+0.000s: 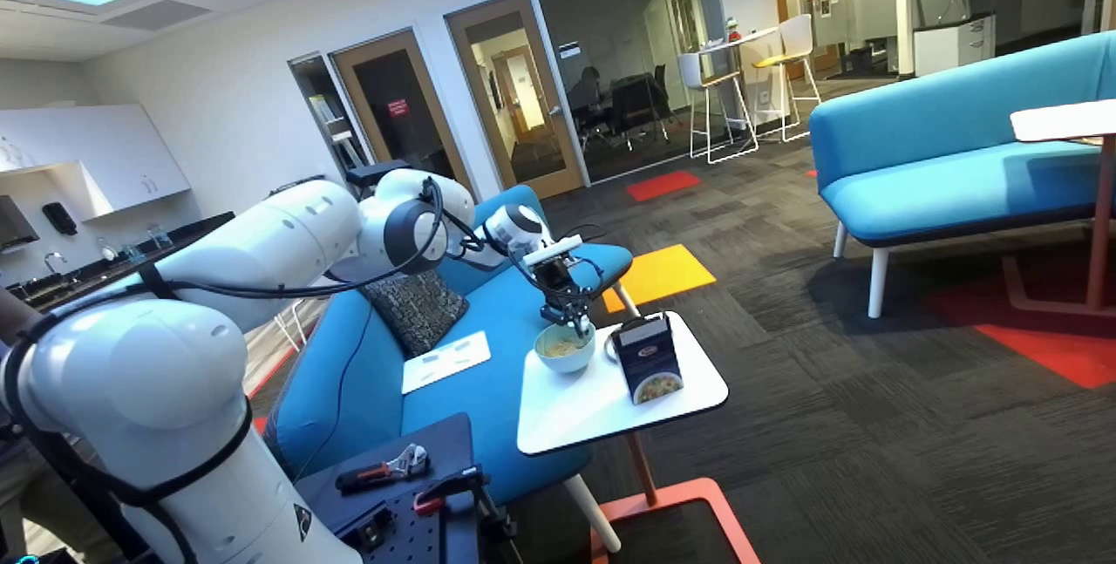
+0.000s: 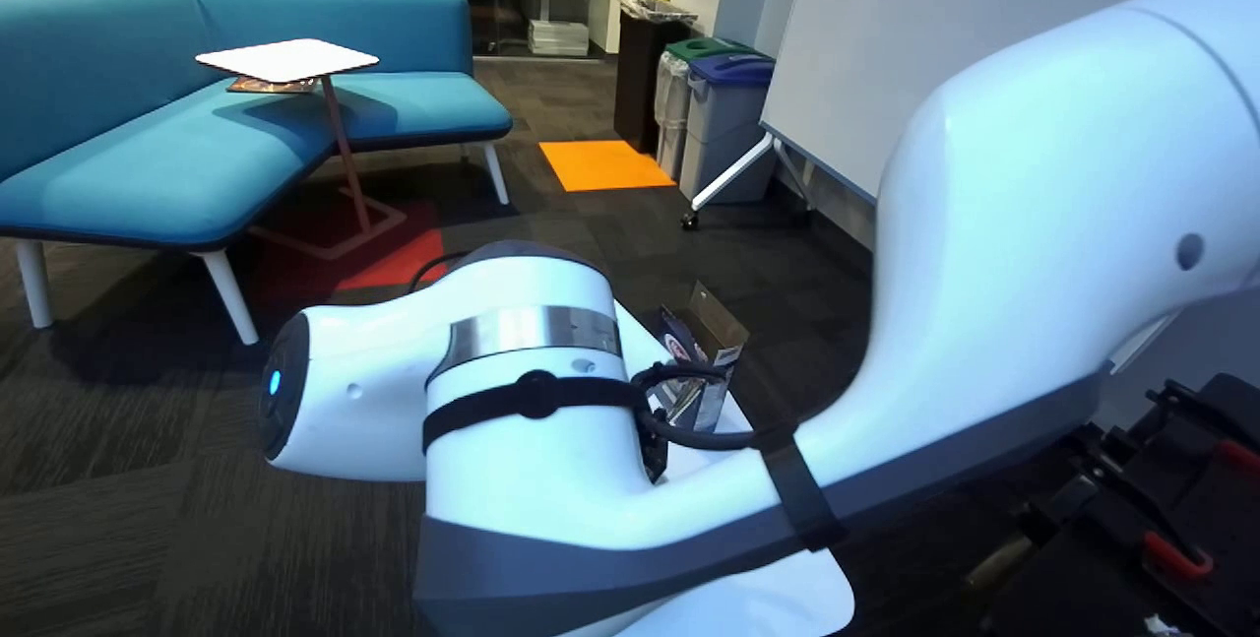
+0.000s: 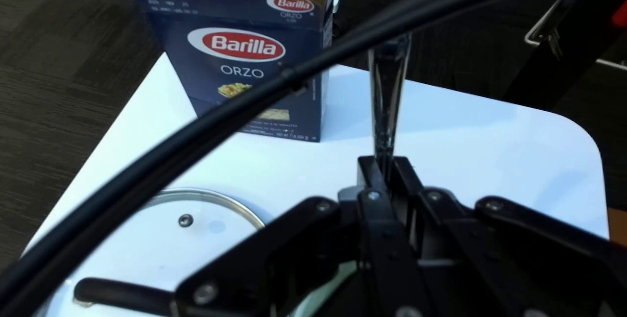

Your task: Use the spoon to scoop the objects in the bowl and put it on the table

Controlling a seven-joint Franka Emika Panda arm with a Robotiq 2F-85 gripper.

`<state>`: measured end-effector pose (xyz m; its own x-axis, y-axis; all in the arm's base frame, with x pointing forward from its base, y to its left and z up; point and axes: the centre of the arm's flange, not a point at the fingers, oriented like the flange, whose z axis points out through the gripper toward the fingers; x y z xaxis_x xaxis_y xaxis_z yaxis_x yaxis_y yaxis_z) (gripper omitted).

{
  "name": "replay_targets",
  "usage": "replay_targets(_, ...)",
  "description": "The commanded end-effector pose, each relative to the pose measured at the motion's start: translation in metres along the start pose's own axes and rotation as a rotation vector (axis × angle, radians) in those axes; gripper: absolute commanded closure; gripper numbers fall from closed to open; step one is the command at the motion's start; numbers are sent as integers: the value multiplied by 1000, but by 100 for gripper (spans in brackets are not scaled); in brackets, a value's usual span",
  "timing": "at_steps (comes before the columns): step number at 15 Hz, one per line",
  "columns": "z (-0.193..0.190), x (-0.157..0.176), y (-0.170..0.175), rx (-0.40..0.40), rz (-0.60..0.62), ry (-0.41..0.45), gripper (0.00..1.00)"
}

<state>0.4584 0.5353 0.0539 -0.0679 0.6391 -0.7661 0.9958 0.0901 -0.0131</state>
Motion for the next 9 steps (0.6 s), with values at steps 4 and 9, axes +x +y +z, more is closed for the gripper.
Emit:
replay_targets(4, 6, 16, 17, 3, -67, -20, 97)
replay_targets(9, 4, 25, 18, -14, -120, 7, 97)
